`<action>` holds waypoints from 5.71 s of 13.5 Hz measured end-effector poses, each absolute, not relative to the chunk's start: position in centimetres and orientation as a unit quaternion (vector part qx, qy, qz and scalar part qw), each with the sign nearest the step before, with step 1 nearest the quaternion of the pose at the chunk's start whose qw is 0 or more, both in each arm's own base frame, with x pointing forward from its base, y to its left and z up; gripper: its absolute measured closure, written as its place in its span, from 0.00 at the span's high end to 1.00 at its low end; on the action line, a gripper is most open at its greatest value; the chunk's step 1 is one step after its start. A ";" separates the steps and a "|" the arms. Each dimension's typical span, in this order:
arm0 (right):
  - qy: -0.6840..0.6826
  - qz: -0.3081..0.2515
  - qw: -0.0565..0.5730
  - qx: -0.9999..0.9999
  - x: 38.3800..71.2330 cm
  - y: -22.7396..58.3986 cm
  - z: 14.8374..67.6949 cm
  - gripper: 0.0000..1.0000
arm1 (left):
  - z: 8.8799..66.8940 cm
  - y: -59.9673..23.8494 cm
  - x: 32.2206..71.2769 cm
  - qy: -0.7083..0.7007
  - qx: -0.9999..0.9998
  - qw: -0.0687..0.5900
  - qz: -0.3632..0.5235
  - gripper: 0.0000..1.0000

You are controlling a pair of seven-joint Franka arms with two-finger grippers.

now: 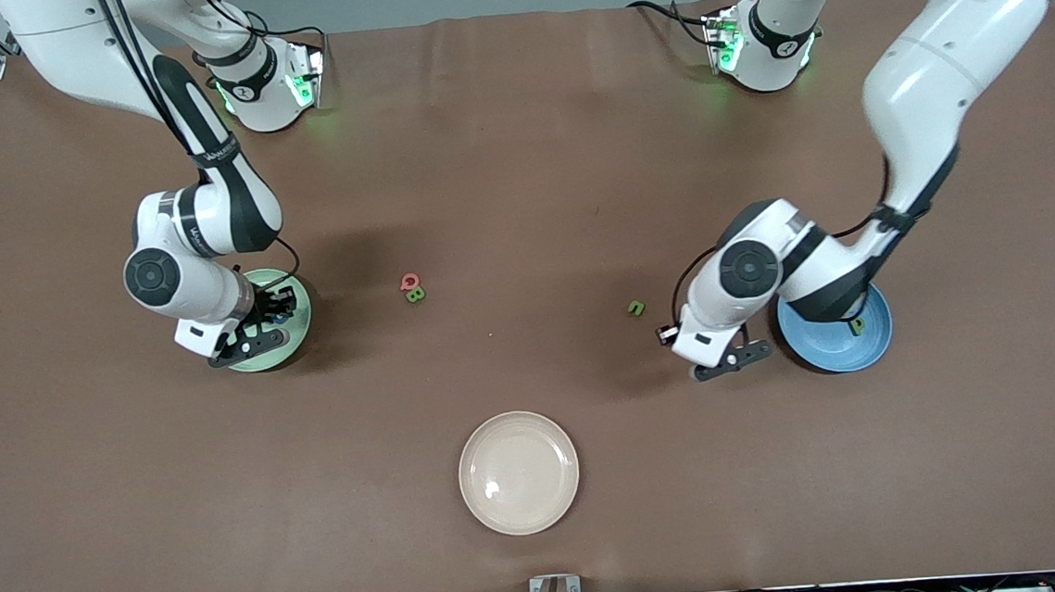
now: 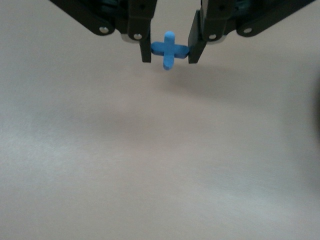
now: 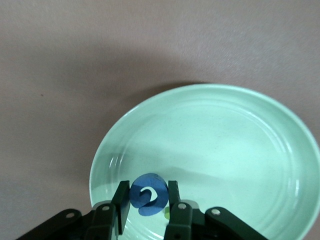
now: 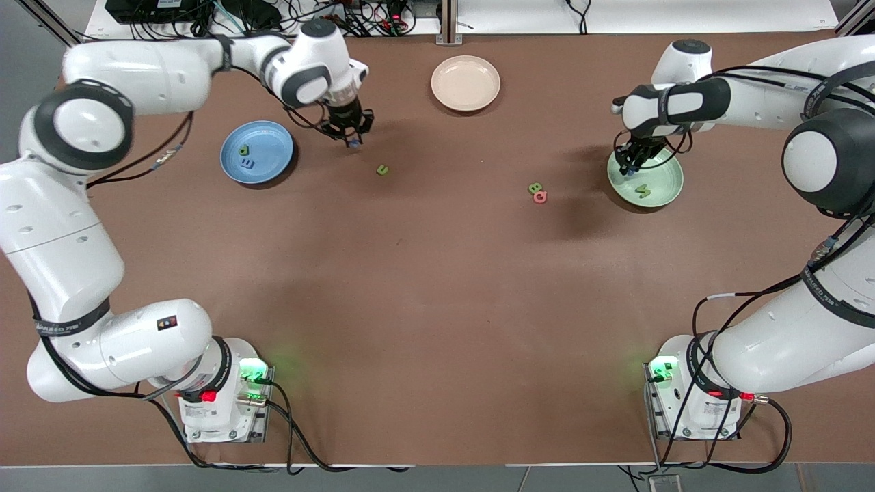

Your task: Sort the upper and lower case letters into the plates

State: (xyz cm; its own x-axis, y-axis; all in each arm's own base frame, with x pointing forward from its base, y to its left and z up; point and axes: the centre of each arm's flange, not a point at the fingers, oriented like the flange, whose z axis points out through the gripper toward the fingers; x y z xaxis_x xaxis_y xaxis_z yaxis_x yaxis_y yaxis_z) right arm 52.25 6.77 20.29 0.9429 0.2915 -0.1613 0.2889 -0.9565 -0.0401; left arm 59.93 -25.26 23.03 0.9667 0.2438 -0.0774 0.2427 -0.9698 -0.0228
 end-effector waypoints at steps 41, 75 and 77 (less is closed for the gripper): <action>-0.094 0.013 0.026 -0.995 46.6 30.1 17.2 0.56 | 28.9 -13.5 58.7 0.098 -0.992 0.031 0.076 1.00; -0.177 0.097 0.066 -0.977 51.9 -2.8 19.4 0.49 | 17.7 -34.4 52.1 -0.022 -1.000 0.002 0.007 0.50; -0.179 0.092 0.066 -0.977 52.3 -2.5 19.7 0.69 | 17.7 -34.4 52.1 -0.022 -1.000 0.001 0.007 0.40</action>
